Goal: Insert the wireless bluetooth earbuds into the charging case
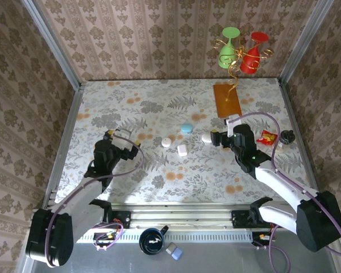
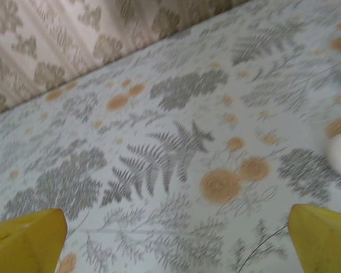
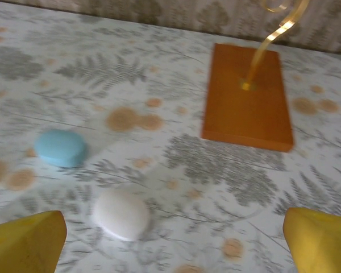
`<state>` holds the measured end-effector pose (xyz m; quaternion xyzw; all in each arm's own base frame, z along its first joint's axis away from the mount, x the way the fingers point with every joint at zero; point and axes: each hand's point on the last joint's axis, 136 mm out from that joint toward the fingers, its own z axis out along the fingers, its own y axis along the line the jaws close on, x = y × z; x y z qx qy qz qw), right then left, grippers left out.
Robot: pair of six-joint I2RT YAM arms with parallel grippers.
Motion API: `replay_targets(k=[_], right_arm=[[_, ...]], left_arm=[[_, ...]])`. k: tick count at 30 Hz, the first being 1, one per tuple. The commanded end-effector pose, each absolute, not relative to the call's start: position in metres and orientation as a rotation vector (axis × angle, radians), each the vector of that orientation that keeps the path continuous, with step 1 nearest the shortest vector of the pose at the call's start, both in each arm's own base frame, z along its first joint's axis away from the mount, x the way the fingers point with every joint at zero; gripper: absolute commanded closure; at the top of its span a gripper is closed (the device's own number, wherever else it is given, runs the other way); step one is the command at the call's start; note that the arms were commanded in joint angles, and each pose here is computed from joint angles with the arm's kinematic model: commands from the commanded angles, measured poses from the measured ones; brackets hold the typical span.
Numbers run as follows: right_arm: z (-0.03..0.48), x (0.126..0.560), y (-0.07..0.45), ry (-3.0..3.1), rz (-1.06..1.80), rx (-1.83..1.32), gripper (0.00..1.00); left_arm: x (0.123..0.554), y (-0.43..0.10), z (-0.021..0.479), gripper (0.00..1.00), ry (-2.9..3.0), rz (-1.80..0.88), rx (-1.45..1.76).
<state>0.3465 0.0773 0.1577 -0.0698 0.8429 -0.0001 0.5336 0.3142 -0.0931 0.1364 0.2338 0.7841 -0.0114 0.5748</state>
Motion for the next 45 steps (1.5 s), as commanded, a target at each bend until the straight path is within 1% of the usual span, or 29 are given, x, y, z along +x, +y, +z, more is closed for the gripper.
replay_targets(k=[1, 4, 7, 10, 14, 19, 24, 45], right_arm=[[0.165, 0.362, 0.052, 1.895, -0.086, -0.082, 0.0], [0.149, 0.367, 0.036, 1.893, -0.123, -0.048, 0.0], [0.139, 0.372, 0.027, 1.886, -0.103, -0.028, 0.0], [0.129, 0.379, 0.022, 1.891, -0.093, -0.02, 0.0], [0.128, 0.386, 0.017, 1.89, -0.084, -0.034, 0.0], [0.111, 0.39, 0.008, 1.876, -0.035, -0.008, 0.0], [0.098, 0.395, 0.003, 1.911, -0.03, 0.021, 0.0], [0.096, 0.401, -0.003, 1.934, -0.013, 0.051, 0.0]], left_arm=[[0.328, -0.072, 0.141, 0.0, 1.806, -0.003, 0.425], [0.338, -0.055, 0.134, 0.0, 1.812, -0.013, 0.328], [0.349, -0.044, 0.128, 0.0, 1.818, -0.009, 0.276], [0.362, -0.039, 0.128, 0.0, 1.82, 0.005, 0.26], [0.382, -0.035, 0.122, 0.0, 1.866, -0.012, 0.255], [0.399, -0.025, 0.105, 0.0, 1.902, -0.013, 0.228], [0.4, -0.008, 0.097, 0.01, 1.888, 0.003, 0.132], [0.4, -0.01, 0.096, 0.0, 1.898, 0.044, 0.144]])
